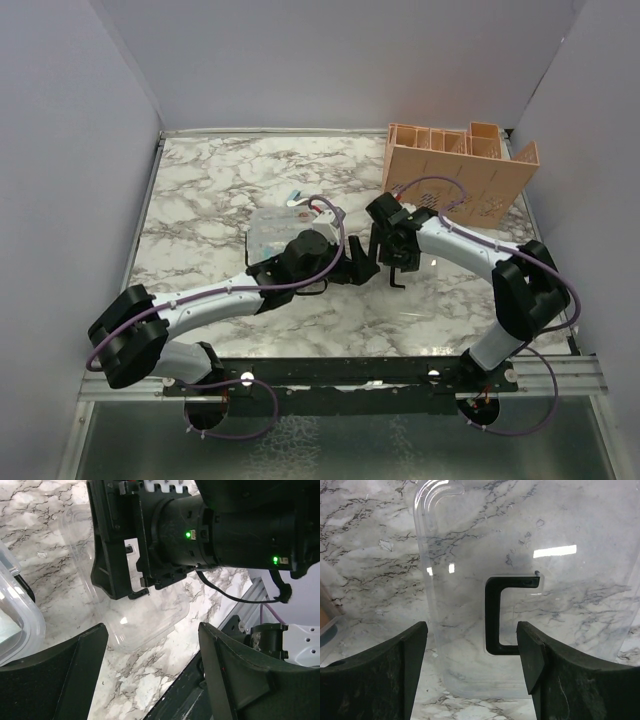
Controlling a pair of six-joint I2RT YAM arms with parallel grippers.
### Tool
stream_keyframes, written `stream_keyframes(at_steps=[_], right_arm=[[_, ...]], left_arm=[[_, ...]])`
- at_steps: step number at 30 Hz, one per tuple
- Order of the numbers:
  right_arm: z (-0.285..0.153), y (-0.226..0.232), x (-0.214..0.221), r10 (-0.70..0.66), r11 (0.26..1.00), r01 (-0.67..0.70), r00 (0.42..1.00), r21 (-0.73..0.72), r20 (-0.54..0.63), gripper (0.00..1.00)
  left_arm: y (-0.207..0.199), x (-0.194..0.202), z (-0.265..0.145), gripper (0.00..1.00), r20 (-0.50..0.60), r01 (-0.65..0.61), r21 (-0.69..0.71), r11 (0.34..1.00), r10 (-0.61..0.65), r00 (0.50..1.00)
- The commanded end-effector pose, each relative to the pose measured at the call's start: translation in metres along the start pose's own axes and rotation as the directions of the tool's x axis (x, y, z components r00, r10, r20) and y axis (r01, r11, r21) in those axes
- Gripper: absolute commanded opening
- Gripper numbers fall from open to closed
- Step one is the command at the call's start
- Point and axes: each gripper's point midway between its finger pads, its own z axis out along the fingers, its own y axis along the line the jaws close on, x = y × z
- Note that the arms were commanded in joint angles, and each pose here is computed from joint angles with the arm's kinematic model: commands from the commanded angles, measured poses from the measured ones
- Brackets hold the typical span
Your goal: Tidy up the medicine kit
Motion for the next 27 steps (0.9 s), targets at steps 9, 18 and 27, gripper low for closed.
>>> stream_keyframes(at_steps=[9, 18, 27], right_arm=[[0.014, 0.014, -0.007, -0.058, 0.998, 0.059, 0.998, 0.01, -0.019, 0.73], [0.03, 0.012, -0.002, -0.045, 0.997, 0.047, 0.999, 0.063, -0.023, 0.7], [0.033, 0.01, -0.004, -0.023, 0.996, 0.023, 1.0, 0.091, 0.005, 0.49]], left_arm=[[0.007, -0.007, -0.008, 0.75, 0.062, 0.001, -0.031, 1.0, 0.001, 0.998], [0.011, 0.0, -0.007, 0.75, 0.047, 0.015, -0.037, 0.999, -0.014, 0.999], [0.013, 0.012, -0.002, 0.78, 0.032, 0.016, -0.061, 0.998, -0.014, 0.999]])
